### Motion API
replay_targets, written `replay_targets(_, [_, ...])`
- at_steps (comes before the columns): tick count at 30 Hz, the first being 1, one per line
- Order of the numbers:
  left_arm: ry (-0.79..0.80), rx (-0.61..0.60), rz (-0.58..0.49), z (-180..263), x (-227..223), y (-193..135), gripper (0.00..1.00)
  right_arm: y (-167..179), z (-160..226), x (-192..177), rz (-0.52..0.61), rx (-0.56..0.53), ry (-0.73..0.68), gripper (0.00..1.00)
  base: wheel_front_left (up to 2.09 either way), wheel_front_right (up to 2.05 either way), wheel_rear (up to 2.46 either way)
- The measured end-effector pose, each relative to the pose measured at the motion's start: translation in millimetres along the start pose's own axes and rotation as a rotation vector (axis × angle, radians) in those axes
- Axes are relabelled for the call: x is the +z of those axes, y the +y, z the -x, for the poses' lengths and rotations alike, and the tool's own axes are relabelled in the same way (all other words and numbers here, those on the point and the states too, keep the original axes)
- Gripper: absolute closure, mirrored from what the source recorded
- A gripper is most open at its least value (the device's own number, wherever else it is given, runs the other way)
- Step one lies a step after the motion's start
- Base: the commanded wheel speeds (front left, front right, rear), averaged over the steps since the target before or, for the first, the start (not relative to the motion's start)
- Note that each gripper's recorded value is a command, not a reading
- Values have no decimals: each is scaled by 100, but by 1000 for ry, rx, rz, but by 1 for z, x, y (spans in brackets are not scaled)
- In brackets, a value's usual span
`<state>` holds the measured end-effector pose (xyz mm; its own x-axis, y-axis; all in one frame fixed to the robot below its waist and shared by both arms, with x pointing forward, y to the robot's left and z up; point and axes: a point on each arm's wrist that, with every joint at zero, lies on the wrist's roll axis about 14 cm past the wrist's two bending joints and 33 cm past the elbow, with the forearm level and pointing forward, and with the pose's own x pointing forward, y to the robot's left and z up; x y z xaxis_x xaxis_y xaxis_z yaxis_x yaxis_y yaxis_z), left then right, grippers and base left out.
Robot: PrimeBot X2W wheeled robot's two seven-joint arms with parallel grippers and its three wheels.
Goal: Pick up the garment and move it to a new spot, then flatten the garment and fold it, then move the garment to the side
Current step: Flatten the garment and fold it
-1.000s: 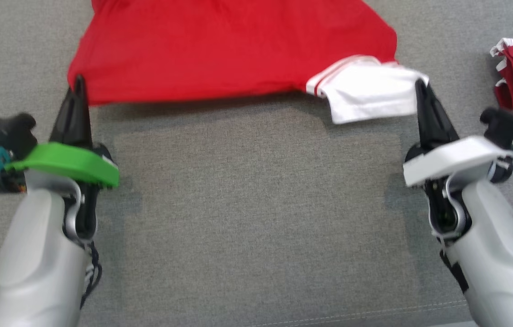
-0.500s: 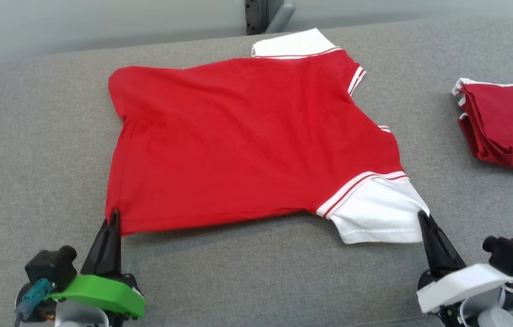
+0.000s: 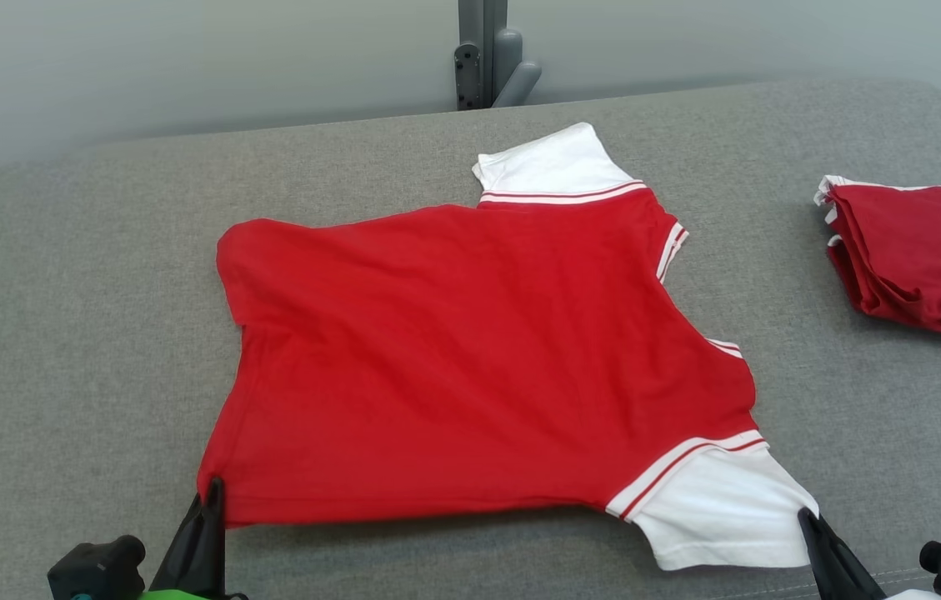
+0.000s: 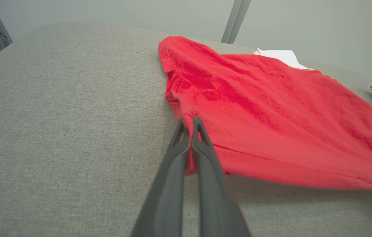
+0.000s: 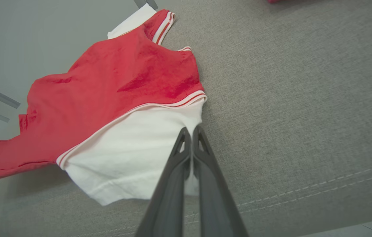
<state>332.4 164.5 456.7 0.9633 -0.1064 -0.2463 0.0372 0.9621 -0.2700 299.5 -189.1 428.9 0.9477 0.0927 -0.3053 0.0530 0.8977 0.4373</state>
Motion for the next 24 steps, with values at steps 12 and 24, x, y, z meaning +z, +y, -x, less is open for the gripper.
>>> replay_targets(12, [79, -8, 26, -2, -9, -3, 100, 3, -21, 17, 16, -3, 46, 100, 0, 0, 0])
replay_targets(24, [62, -66, -8, -62, 18, -2, 100, 38, -109, 73, 92, 113, 51, 100, 0, 0, 0])
